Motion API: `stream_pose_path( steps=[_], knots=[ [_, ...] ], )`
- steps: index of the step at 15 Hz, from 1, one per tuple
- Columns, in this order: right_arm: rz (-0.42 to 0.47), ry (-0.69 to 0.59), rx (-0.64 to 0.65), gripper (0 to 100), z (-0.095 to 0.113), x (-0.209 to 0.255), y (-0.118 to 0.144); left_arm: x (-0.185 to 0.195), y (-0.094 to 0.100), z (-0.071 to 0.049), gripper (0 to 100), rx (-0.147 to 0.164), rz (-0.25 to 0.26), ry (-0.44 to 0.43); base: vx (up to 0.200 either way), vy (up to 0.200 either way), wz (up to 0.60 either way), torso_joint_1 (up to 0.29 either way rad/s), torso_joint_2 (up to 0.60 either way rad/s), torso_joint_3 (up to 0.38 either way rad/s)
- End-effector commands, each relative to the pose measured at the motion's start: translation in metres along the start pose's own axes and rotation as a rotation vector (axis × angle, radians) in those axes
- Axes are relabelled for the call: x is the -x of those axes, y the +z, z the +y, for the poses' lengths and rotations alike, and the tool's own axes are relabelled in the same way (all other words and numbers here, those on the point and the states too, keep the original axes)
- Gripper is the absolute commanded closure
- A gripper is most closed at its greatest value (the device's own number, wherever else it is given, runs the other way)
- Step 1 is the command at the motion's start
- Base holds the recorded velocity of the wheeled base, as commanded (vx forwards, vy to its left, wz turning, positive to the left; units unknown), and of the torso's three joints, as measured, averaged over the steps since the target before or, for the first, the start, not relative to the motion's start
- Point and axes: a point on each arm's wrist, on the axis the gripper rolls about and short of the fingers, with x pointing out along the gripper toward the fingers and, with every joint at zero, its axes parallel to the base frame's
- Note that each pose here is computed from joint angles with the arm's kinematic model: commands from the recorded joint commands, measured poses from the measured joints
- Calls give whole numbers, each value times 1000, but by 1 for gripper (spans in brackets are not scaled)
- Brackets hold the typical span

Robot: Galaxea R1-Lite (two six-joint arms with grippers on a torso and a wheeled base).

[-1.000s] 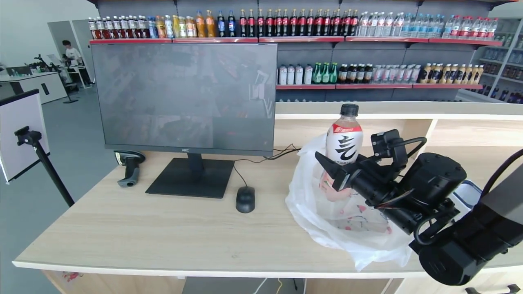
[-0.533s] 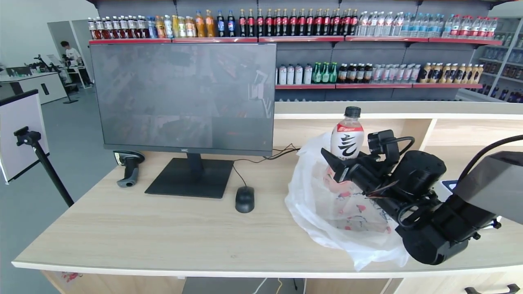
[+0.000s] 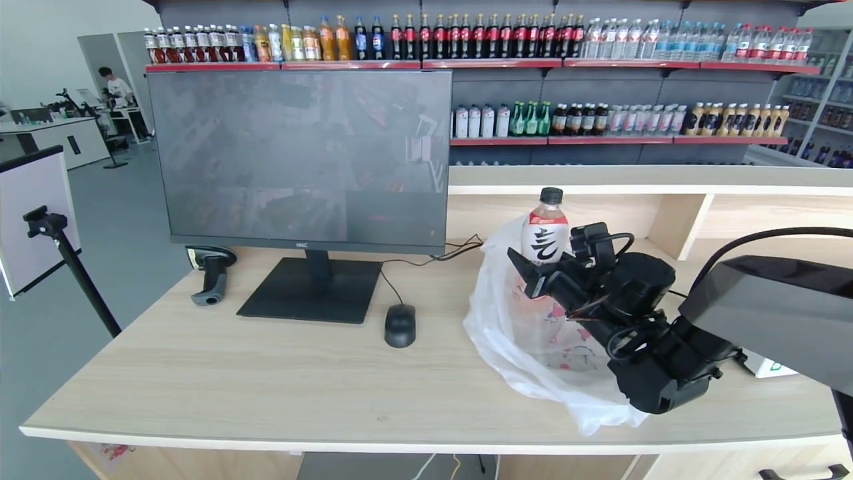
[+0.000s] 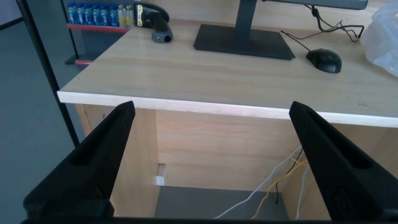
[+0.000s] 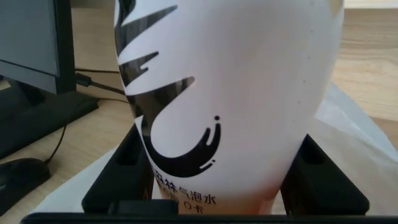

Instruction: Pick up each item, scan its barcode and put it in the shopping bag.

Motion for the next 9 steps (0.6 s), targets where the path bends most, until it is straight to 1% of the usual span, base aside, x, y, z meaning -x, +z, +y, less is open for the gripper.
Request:
stream_pose_path(
  steps=[1, 2, 3, 9],
  knots=[
    [16, -2, -1, 100, -1, 1, -6, 0, 0, 0, 0, -1, -1, 0, 0, 0, 0, 0, 0, 0],
    [23, -3, -1, 100, -1, 2, -7, 0, 0, 0, 0, -1, 0, 0, 0, 0, 0, 0, 0, 0],
    [53, -4, -3, 100, 1, 7, -12, 0, 0, 0, 0, 1, 0, 0, 0, 0, 0, 0, 0, 0],
    [79, -3, -3, 100, 3, 14, -14, 0, 0, 0, 0, 7, -1, 0, 0, 0, 0, 0, 0, 0]
  ],
)
